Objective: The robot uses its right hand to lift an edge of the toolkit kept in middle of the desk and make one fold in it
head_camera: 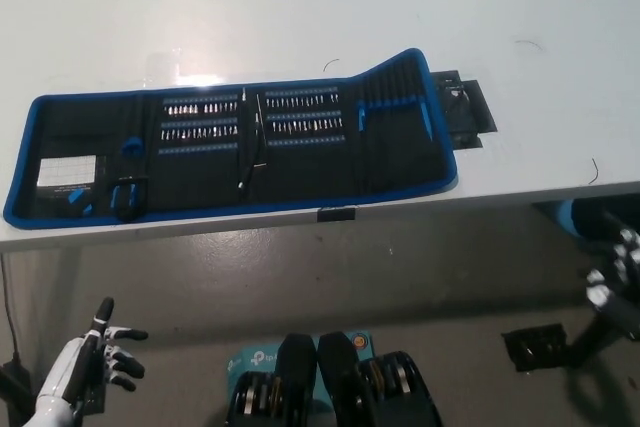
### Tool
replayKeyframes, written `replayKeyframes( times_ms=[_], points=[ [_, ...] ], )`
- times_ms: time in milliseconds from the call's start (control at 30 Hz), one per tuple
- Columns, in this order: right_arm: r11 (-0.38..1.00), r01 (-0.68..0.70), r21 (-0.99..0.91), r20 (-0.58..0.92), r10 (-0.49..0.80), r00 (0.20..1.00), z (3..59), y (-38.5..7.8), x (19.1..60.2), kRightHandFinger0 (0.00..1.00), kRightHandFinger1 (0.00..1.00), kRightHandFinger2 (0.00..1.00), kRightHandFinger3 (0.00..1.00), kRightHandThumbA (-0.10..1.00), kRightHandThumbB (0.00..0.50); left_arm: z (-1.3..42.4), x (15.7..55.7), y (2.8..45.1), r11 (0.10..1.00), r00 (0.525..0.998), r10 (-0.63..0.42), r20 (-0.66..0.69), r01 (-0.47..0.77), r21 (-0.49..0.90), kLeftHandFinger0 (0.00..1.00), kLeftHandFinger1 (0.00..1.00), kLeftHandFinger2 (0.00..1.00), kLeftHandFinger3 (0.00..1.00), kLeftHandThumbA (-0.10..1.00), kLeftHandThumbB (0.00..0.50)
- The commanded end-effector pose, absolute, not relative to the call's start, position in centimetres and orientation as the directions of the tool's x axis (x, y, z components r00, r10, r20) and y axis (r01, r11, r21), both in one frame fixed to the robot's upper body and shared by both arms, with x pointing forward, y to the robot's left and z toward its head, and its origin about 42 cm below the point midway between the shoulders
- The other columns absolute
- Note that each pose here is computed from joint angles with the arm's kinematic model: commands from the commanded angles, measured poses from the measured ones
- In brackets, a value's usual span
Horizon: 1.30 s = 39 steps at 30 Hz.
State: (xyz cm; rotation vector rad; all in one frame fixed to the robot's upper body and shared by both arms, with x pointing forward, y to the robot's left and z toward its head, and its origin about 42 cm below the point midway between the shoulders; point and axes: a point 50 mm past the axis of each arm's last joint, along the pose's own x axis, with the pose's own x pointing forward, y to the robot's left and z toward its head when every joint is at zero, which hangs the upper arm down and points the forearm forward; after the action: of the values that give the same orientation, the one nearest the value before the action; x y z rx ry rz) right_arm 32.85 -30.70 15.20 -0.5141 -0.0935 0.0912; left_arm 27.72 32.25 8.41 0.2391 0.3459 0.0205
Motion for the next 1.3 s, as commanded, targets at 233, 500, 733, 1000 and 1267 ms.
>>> replayKeyframes(
  times_ms=[233, 500, 733, 1000, 1267],
  points=[
    [0.741, -0.216, -0.636, 0.264, 0.472, 0.841, 29.7, -23.8, 35.7, 0.34, 0.42, 0.63, 0.99, 0.0, 0.145, 9.3, 28.1, 32.1, 0.973, 0.952, 0.054, -0.301, 0.017, 0.228, 0.38, 0.39, 0.3, 0.51, 1.0, 0.5],
    [0.732, -0.25, -0.634, 0.266, 0.509, 0.819, 31.5, -22.2, 37.9, 0.27, 0.37, 0.6, 0.96, 0.03, 0.16, 9.3, 28.4, 32.0, 0.978, 0.956, 0.042, -0.292, 0.021, 0.208, 0.38, 0.39, 0.3, 0.53, 1.0, 0.5],
    [0.774, -0.269, -0.574, 0.28, 0.493, 0.824, 31.0, -21.3, 40.8, 0.43, 0.47, 0.61, 0.96, 0.09, 0.181, 9.3, 28.3, 31.9, 0.977, 0.953, 0.05, -0.298, 0.016, 0.214, 0.4, 0.4, 0.32, 0.51, 1.0, 0.5],
    [0.882, -0.246, -0.402, 0.269, 0.37, 0.889, 29.9, -20.0, 42.8, 0.48, 0.53, 0.67, 0.98, 0.17, 0.209, 9.1, 28.3, 31.8, 0.975, 0.953, 0.052, -0.298, 0.017, 0.223, 0.36, 0.38, 0.29, 0.49, 1.0, 0.496],
    [0.946, -0.166, -0.28, 0.234, 0.235, 0.943, 28.2, -20.3, 44.6, 0.56, 0.66, 0.78, 1.0, 0.2, 0.2, 8.9, 27.7, 31.5, 0.977, 0.951, 0.052, -0.304, 0.015, 0.212, 0.4, 0.4, 0.33, 0.53, 1.0, 0.497]
  ],
)
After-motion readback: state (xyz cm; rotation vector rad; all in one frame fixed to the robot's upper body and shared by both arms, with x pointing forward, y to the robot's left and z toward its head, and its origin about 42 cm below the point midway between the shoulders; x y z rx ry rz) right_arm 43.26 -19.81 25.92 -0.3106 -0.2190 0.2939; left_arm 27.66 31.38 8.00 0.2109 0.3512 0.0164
